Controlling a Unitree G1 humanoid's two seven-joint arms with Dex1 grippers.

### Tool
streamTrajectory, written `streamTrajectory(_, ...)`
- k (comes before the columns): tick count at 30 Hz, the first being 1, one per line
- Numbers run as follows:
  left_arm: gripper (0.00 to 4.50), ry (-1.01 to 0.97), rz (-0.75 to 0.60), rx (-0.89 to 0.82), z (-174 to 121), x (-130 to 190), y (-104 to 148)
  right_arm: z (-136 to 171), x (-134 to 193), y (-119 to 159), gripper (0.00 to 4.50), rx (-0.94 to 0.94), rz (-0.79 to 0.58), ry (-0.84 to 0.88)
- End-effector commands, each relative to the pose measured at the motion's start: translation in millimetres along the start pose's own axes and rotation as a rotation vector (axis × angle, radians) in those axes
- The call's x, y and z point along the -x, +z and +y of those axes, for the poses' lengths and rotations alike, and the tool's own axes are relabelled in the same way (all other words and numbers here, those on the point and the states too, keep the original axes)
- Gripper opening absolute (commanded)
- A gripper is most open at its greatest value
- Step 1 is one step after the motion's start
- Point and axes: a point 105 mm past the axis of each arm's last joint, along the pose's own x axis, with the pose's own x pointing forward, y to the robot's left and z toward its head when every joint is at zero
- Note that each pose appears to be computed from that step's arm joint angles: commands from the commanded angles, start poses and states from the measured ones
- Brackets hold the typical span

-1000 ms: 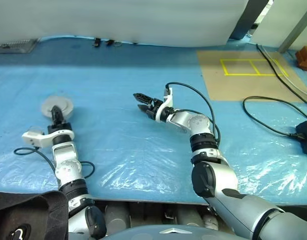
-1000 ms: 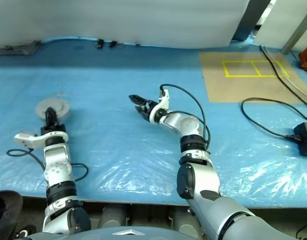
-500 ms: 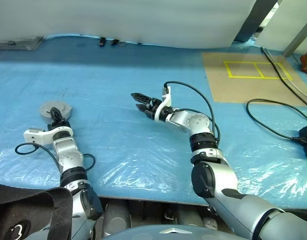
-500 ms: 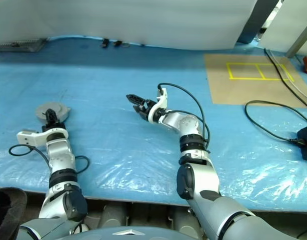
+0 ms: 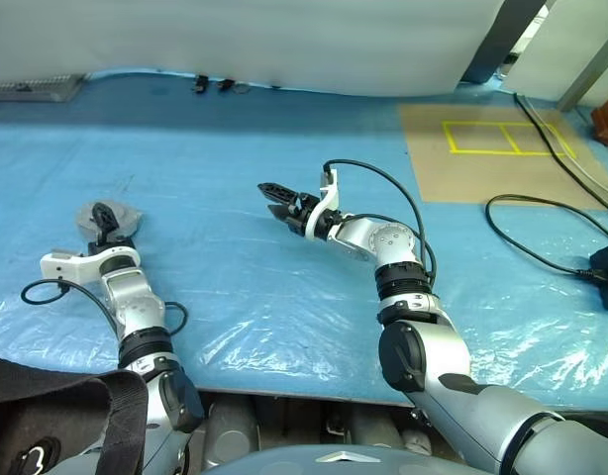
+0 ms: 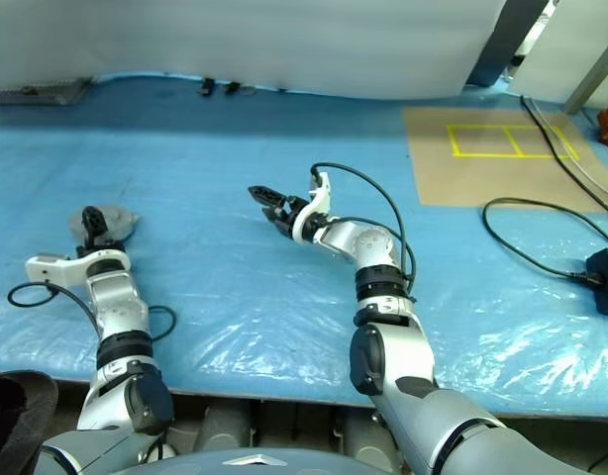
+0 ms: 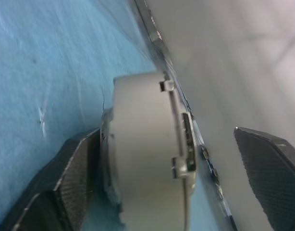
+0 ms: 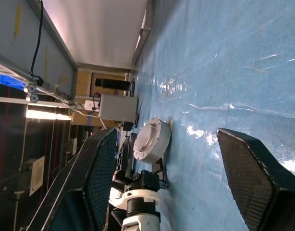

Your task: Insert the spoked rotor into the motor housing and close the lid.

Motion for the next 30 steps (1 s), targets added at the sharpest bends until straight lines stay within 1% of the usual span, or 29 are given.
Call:
streamTrajectory(1,4.46,0.027,-0.098,-0.117,7,4,25,9,-8,-10,3.47,0.149,0.046,0.010)
streamTrajectory(6,4.46,-0.016,-0.169,-0.271,-1,13,44,5,-5,-13,3.47,0.330,0.081,-0.011)
streamTrajectory(9,4.46,-0.187,-0.151,-0.471,-24,19,46,2,0,-8,3.47,0.562,0.066,-0.042)
streamTrajectory(12,4.46,-0.390,-0.096,-0.594,-48,29,40,6,12,2,3.47,0.801,-0.009,-0.025)
streamTrajectory(13,4.46,-0.432,-0.081,-0.614,-52,31,38,7,15,2,3.47,0.844,-0.023,-0.017)
streamTrajectory(16,4.46,-0.636,0.017,-0.679,-73,44,22,3,29,3,3.47,0.929,-0.017,-0.011)
streamTrajectory(18,4.46,-0.826,0.150,-0.699,-89,62,2,-2,44,4,3.47,1.043,-0.002,-0.019)
streamTrajectory(20,4.46,-0.965,0.268,-0.720,-97,79,-13,-3,55,4,3.47,1.096,0.004,-0.005)
streamTrajectory(22,4.50,-1.055,0.352,-0.756,-98,91,-24,-4,63,4,3.82,1.129,0.013,-0.003)
streamTrajectory(23,4.50,-1.079,0.377,-0.768,-97,95,-26,-5,65,3,4.06,1.142,0.020,-0.001)
streamTrajectory(24,4.50,-1.111,0.412,-0.780,-96,100,-30,-5,69,0,4.39,1.164,0.033,0.015)
streamTrajectory(25,4.50,-1.163,0.473,-0.793,-95,108,-36,-5,74,-3,4.47,1.209,0.043,0.037)
streamTrajectory(27,4.50,-1.226,0.551,-0.806,-91,120,-43,-5,80,-8,4.47,1.264,0.053,0.062)
streamTrajectory(28,4.50,-1.258,0.597,-0.818,-89,127,-47,-6,83,-8,4.47,1.256,0.043,0.064)
streamTrajectory(30,4.50,-1.284,0.640,-0.840,-86,134,-52,-5,88,-10,4.47,1.225,0.035,0.090)
